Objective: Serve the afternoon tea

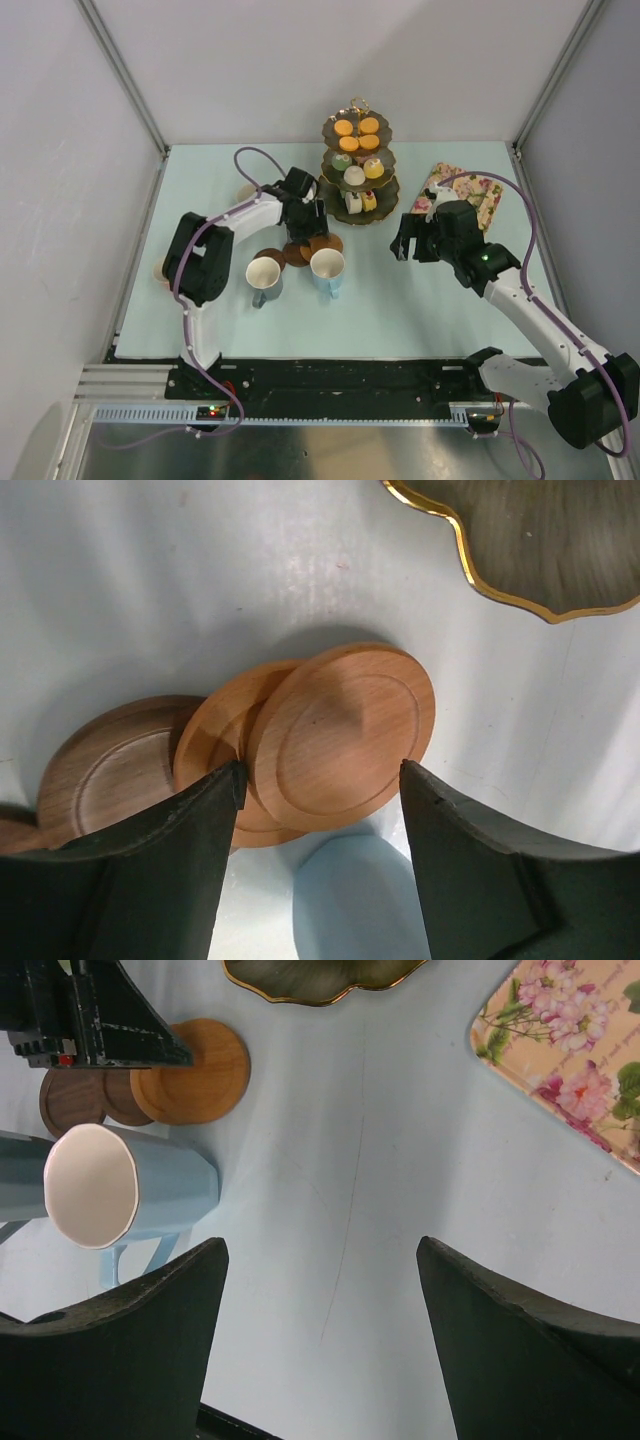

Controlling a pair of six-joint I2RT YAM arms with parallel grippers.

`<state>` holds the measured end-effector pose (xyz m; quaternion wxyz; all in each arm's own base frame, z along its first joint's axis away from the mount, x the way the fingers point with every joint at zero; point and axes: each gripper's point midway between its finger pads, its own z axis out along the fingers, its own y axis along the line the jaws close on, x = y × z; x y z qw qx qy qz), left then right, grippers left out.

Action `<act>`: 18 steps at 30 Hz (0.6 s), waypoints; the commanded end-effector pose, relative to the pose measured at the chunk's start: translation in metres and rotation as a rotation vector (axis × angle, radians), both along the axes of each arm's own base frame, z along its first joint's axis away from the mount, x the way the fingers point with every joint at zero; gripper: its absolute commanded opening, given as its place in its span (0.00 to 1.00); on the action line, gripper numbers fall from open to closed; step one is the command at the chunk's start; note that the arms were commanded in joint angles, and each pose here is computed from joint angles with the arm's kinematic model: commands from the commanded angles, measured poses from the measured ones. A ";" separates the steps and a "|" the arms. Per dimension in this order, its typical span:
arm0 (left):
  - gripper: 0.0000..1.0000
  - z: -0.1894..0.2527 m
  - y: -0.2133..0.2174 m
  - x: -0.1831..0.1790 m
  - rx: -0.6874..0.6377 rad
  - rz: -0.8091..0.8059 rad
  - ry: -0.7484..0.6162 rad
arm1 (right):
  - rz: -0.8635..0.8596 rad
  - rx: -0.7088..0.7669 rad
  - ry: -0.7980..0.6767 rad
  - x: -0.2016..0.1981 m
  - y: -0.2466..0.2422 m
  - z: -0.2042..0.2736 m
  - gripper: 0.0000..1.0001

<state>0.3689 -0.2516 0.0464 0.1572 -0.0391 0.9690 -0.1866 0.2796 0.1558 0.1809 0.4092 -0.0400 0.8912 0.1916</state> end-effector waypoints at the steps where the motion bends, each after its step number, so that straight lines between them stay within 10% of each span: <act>1: 0.69 0.013 -0.029 0.003 -0.046 -0.064 -0.029 | -0.014 0.008 -0.018 0.001 0.001 0.005 0.82; 18: 0.74 0.092 -0.077 -0.002 -0.102 -0.247 -0.251 | 0.019 0.004 0.020 0.009 0.013 -0.011 0.67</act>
